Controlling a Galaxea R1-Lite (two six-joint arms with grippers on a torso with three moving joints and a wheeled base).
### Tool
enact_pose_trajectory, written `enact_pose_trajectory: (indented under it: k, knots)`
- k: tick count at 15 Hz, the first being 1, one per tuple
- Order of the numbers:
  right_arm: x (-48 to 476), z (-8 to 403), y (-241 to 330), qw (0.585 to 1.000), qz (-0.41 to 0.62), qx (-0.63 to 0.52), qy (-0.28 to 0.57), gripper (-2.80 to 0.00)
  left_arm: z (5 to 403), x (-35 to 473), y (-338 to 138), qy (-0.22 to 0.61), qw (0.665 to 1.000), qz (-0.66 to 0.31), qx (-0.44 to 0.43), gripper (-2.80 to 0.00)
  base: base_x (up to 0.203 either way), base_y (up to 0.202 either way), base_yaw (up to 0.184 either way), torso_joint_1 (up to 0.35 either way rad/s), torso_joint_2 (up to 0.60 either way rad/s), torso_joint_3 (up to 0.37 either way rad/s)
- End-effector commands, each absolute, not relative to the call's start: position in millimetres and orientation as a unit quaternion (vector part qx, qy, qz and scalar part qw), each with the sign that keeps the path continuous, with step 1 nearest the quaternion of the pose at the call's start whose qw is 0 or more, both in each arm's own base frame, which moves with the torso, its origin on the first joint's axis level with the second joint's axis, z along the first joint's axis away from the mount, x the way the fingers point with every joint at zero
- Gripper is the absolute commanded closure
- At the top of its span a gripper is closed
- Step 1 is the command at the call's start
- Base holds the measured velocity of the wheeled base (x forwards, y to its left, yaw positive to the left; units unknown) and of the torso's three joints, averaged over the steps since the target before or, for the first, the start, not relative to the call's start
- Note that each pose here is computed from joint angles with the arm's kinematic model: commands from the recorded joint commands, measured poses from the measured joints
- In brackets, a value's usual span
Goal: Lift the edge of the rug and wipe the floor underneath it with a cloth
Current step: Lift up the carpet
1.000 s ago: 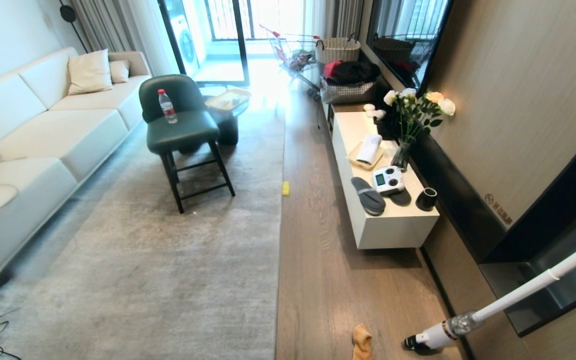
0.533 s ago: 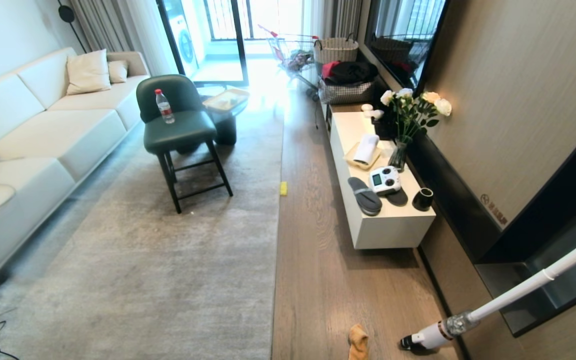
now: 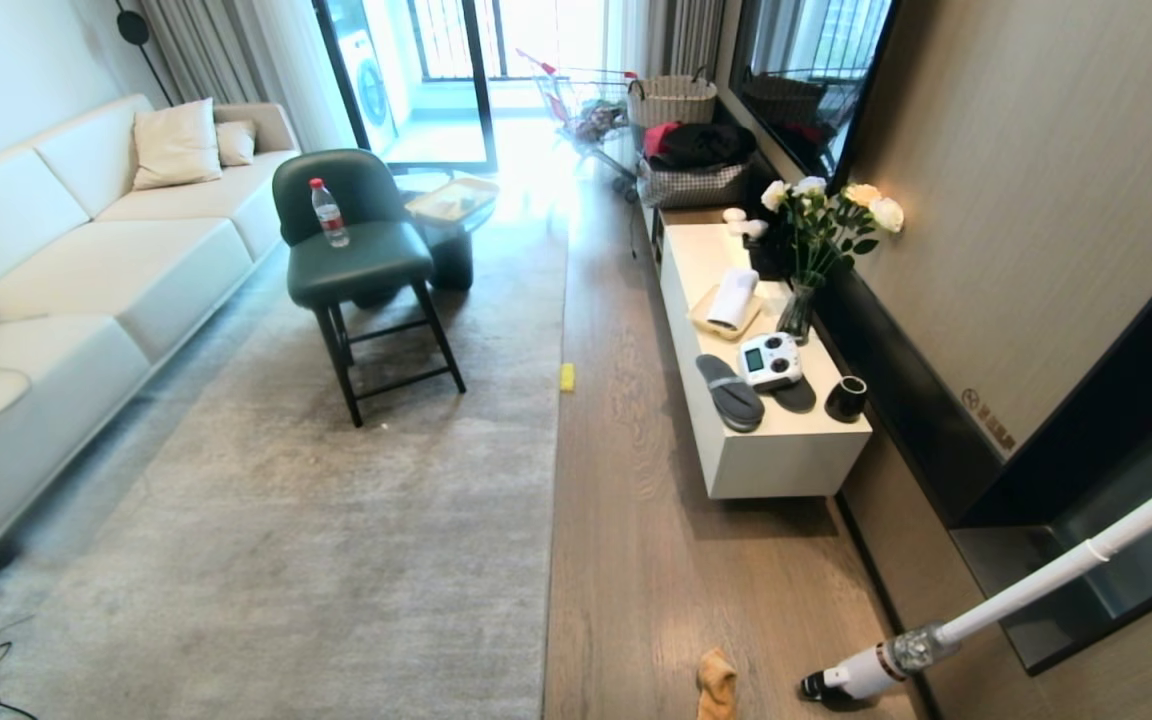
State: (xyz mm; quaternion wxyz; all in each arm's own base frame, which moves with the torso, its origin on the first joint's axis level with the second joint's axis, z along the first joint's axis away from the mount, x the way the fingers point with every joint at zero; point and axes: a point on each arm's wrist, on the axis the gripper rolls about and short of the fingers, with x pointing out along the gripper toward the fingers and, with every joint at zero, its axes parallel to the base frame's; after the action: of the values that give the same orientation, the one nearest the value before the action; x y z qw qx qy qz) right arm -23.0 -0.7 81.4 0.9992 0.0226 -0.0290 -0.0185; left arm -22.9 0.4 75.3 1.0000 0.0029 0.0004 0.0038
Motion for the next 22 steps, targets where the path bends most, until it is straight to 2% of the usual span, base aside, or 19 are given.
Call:
enact_pose_trajectory:
  k: [1,22]
  knots:
    - [-22.9,81.5,-0.7,0.999,-0.019,0.023,-0.029,0.0,75.3,-22.8,0.5,0.001,1.0,0.004,0.003,0.0,0.0,0.0,0.0,0.0,0.0,0.0]
    - [-22.9,81.5,-0.7,0.999,-0.019,0.023,-0.029,0.0,75.3,-22.8,0.5,0.001,1.0,0.004,0.003,0.0,0.0,0.0,0.0,0.0,0.0,0.0]
